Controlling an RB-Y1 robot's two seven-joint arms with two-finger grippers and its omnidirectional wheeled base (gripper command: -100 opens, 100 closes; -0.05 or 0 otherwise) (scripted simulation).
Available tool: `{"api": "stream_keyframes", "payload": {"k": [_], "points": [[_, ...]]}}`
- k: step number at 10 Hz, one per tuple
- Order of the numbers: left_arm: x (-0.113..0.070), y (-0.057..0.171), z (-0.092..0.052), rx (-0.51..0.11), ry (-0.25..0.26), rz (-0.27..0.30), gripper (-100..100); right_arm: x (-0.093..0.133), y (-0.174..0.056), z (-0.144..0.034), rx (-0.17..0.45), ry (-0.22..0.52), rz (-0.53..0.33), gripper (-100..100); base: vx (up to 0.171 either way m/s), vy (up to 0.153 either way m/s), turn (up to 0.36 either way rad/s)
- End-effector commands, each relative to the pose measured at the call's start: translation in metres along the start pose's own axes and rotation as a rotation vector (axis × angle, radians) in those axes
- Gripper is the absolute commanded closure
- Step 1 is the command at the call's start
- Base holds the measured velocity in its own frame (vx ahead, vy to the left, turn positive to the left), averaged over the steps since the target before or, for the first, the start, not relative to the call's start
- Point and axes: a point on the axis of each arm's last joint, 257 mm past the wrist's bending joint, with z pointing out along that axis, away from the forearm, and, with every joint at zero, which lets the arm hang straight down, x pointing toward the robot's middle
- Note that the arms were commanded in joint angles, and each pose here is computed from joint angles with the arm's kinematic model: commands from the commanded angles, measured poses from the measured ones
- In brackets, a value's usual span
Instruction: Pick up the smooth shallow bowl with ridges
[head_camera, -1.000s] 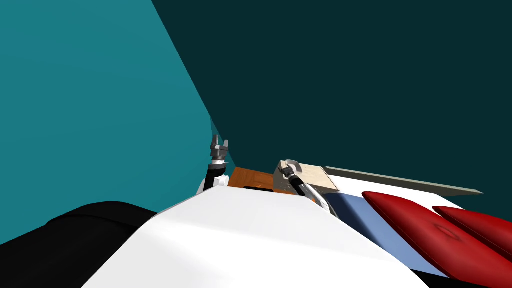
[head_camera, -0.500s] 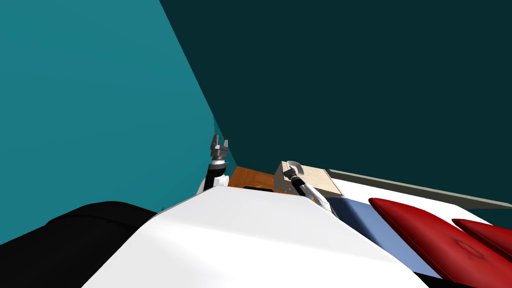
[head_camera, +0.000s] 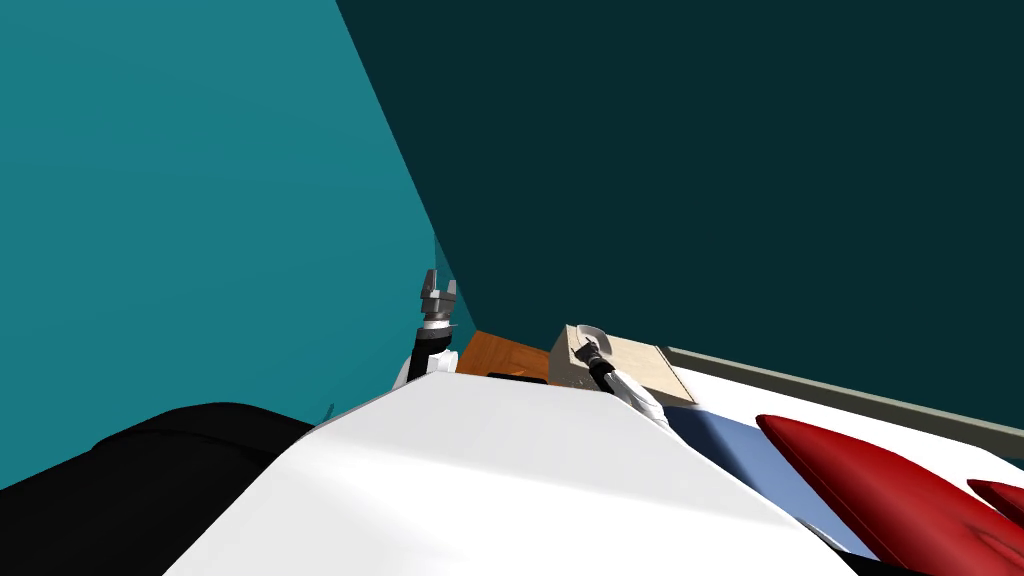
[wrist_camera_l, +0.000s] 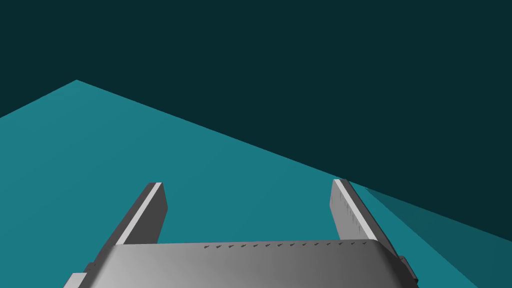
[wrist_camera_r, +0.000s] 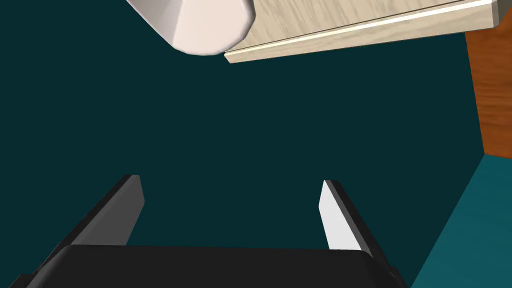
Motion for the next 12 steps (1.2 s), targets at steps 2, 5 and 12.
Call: {"api": "stream_keyframes", "payload": {"k": [2, 5, 12], "points": [[0.000, 0.000, 0.000, 0.000, 0.000, 0.000, 0, 0.028, -0.003, 0.003, 0.003, 0.064, -0.099, -100, 0.005, -0.031, 0.060], [0.000, 0.000, 0.000, 0.000, 0.000, 0.000, 0, 0.062, -0.010, 0.004, 0.005, 0.142, -0.241, -100, 0.008, -0.031, 0.079], [0.000, 0.000, 0.000, 0.000, 0.000, 0.000, 0, 0.123, -0.015, -0.003, -0.025, 0.280, -0.457, -100, 0.009, -0.035, 0.060]]}}
